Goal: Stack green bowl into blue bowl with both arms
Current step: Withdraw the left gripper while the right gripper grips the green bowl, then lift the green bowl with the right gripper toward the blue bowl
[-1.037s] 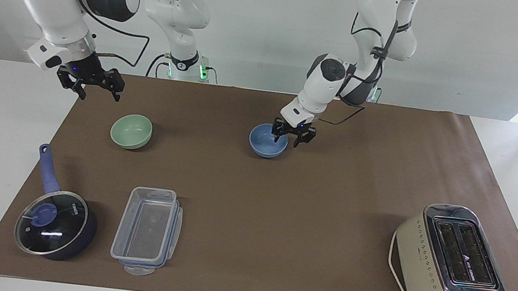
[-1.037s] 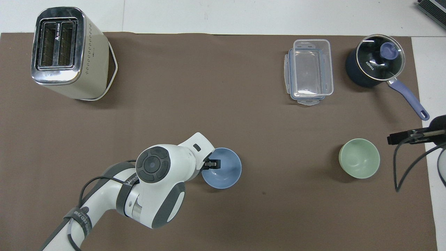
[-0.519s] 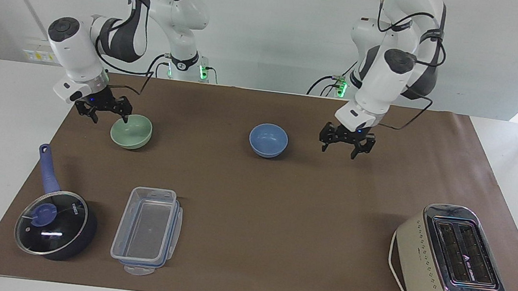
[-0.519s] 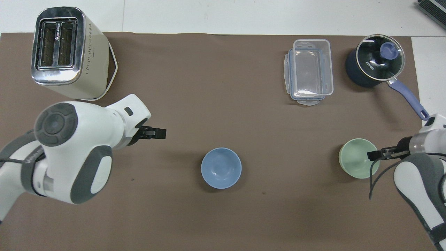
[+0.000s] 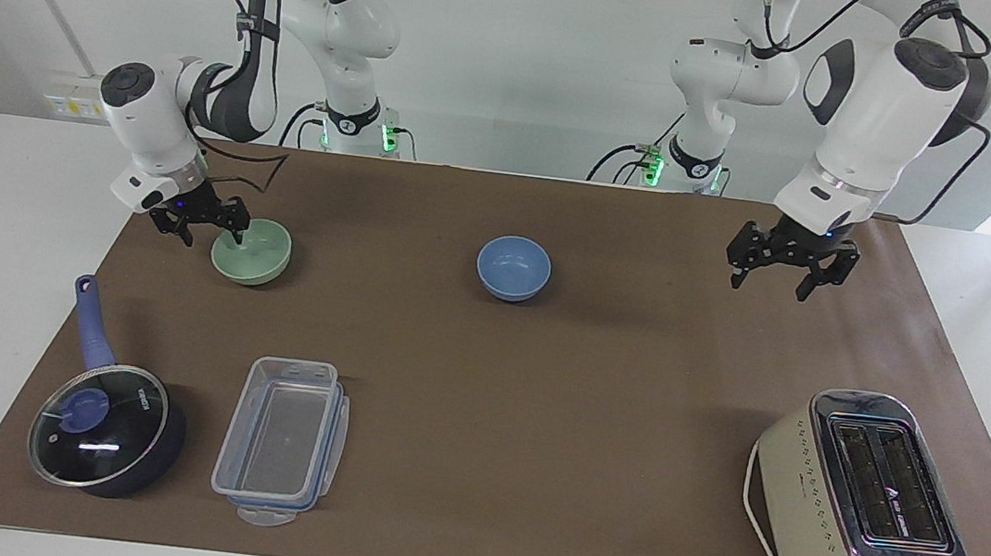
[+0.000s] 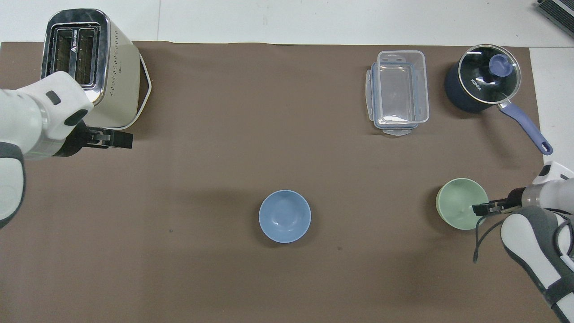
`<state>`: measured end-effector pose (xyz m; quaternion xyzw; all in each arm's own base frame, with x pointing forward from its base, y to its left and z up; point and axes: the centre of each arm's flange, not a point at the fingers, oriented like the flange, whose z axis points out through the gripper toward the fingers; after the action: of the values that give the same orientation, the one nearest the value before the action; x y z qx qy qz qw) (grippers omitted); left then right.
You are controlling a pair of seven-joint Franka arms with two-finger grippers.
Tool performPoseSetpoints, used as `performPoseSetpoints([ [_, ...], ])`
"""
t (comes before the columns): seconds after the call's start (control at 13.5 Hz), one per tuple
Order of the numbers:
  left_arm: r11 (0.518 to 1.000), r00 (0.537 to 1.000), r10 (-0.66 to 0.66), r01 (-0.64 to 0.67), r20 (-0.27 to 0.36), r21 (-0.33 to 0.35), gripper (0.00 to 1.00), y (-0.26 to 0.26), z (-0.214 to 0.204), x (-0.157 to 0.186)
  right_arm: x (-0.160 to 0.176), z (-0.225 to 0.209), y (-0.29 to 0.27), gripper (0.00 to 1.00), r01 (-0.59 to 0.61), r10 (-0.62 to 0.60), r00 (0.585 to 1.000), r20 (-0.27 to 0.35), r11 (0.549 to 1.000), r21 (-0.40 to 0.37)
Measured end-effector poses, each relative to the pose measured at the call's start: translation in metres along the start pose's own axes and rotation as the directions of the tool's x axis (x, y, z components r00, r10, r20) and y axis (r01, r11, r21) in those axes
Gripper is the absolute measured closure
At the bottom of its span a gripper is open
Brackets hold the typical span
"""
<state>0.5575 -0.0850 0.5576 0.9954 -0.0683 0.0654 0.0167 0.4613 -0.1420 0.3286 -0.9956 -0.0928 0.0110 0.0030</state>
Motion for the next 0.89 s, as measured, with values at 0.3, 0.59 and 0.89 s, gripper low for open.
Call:
performPoseSetpoints([
  [0.3, 0.999, 0.999, -0.034, 0.034, 0.015, 0.005, 0.00, -0.024, -0.047, 0.002, -0.001, 0.005, -0.002, 0.72, -0.040, 0.040, 0.999, -0.009, 0.998, 0.041],
  [0.59, 1.000, 0.999, -0.027, 0.027, 0.038, 0.009, 0.00, -0.046, -0.060, 0.000, 0.007, -0.009, -0.001, 0.96, -0.042, 0.041, 0.999, 0.013, 0.997, 0.067],
  [0.89, 1.000, 0.998, 0.014, -0.015, 0.054, 0.007, 0.00, -0.047, -0.064, 0.000, 0.048, -0.092, -0.015, 0.96, -0.006, 0.004, 1.000, 0.010, 0.991, 0.131],
])
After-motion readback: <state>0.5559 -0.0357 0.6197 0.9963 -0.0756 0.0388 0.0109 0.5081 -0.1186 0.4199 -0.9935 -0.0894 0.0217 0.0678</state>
